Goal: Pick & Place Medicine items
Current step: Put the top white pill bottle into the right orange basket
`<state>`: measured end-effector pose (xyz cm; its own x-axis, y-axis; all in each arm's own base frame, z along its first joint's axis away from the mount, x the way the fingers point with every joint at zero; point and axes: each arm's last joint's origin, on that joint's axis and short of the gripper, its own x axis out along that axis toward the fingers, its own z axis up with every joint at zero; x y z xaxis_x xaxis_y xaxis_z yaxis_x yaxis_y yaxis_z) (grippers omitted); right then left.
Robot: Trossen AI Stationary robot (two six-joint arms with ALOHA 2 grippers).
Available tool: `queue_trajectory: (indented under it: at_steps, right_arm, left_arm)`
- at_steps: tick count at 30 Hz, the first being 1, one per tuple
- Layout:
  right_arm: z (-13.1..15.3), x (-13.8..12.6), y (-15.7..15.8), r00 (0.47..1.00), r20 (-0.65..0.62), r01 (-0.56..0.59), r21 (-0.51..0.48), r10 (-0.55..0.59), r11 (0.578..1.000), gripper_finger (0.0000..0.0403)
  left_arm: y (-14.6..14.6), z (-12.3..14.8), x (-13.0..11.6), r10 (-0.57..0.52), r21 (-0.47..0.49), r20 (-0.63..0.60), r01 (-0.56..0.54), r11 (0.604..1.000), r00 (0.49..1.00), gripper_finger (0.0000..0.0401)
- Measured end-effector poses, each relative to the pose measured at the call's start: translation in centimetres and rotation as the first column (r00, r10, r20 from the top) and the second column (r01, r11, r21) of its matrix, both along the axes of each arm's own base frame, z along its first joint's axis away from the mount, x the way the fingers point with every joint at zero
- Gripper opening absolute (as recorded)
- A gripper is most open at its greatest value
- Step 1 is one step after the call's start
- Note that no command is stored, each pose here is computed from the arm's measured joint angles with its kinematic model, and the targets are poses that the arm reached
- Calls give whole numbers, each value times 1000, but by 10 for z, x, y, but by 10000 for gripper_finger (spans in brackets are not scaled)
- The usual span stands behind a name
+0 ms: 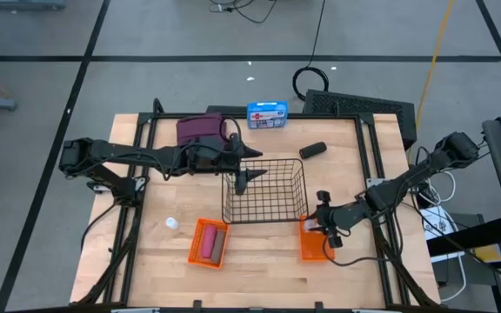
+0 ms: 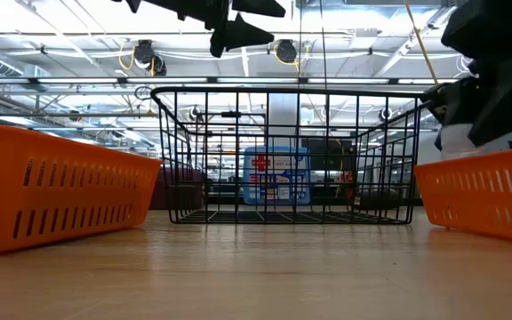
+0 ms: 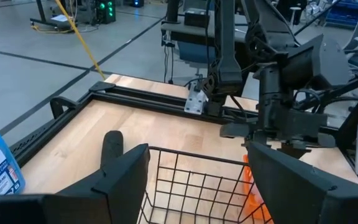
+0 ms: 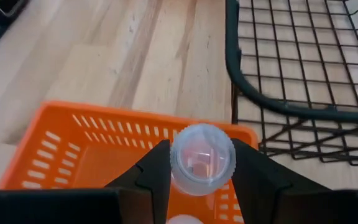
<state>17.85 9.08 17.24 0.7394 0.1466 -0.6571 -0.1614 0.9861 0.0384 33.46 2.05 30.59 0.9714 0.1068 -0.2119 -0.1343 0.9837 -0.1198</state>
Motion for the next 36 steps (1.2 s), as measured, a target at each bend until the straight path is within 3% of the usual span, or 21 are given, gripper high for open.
queue_trajectory:
  at_steps: [29,36]
  right_arm:
    - [-21,5,3,998,-54,-27,-65,24,997,125]
    - [-19,5,3,999,-51,-20,-56,17,998,237]
  left_arm:
    - [0,0,0,0,7,-1,0,1000,1000,280]
    - [0,0,0,2,-4,0,-2,1000,1000,278]
